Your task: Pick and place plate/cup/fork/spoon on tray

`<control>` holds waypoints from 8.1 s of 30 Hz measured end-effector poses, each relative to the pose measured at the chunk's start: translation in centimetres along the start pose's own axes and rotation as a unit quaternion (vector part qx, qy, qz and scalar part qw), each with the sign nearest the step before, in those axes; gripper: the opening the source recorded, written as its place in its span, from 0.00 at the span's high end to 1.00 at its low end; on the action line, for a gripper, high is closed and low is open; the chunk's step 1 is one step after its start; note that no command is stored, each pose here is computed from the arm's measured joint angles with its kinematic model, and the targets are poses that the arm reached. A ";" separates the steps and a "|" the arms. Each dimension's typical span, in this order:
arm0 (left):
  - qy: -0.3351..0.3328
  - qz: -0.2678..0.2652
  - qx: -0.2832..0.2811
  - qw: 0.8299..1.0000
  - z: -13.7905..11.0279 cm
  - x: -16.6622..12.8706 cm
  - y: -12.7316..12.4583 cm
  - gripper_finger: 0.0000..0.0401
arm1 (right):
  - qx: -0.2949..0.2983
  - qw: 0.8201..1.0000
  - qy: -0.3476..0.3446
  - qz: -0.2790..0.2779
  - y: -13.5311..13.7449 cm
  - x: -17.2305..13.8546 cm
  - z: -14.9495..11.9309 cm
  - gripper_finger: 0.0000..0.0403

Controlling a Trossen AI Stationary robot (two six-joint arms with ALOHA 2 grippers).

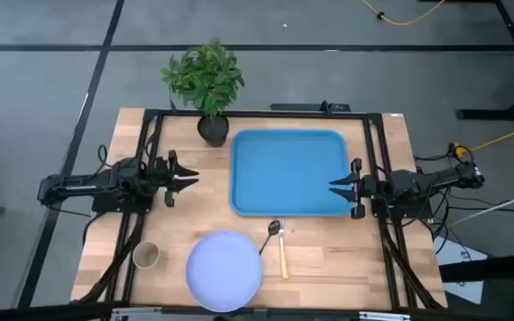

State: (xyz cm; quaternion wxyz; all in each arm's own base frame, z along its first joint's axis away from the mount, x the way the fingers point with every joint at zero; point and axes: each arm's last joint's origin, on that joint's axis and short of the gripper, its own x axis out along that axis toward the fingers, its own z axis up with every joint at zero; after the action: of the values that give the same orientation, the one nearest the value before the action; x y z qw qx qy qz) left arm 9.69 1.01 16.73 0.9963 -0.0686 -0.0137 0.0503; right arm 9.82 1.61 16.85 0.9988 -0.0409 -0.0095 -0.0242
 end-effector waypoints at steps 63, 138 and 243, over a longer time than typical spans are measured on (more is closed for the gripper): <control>-0.096 0.209 -0.045 0.972 1.3 -0.4 1.1 0.75 | 0.118 0.976 -0.176 -0.055 -0.8 -0.7 3.4 0.78; 0.690 0.158 -0.245 0.662 5.3 -2.6 -16.5 0.76 | 0.138 0.973 -0.125 0.133 0.6 0.1 2.7 0.78; 0.512 0.229 -0.006 0.828 11.8 26.0 -2.1 0.82 | 0.239 0.962 -0.003 0.133 0.9 0.5 0.6 0.78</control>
State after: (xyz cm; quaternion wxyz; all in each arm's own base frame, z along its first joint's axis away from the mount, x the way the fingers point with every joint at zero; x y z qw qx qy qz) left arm 35.37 3.16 29.21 0.8196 -0.0915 0.5146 0.2347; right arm 10.30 2.51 17.43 0.9738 0.1976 -0.0123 0.1117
